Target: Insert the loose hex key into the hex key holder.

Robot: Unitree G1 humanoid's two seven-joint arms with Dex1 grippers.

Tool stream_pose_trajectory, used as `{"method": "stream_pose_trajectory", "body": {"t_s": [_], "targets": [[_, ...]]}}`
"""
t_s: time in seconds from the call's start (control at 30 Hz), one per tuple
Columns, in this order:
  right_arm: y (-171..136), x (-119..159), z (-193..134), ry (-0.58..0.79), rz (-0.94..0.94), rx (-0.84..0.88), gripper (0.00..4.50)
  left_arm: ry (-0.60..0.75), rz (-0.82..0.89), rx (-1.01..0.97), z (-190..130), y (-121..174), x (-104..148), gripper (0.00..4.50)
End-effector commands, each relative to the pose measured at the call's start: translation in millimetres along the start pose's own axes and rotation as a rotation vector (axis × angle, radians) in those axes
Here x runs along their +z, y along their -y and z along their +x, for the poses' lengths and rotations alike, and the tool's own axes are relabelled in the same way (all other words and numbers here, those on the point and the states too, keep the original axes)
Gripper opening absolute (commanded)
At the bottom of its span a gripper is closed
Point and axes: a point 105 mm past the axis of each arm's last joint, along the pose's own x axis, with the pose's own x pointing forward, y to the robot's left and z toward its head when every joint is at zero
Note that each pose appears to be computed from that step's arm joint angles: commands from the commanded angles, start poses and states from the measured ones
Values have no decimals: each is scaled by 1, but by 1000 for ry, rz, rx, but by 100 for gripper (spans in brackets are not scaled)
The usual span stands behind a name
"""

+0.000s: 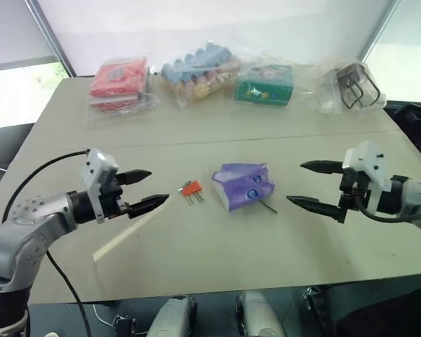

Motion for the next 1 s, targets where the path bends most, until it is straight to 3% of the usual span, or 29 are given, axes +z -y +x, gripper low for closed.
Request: {"method": "stream_pose_trajectory", "body": {"t_s": [0.03, 0.77, 1.0], "targets": [[3, 15, -4, 25, -53, -23, 450, 31, 37, -6, -1, 2, 10, 442], [2, 1, 11, 29, -46, -92, 450, 58, 34, 14, 14, 2, 9, 442], [3, -23, 34, 58, 151, -152, 450, 60, 33, 21, 18, 4, 6, 442]]}}
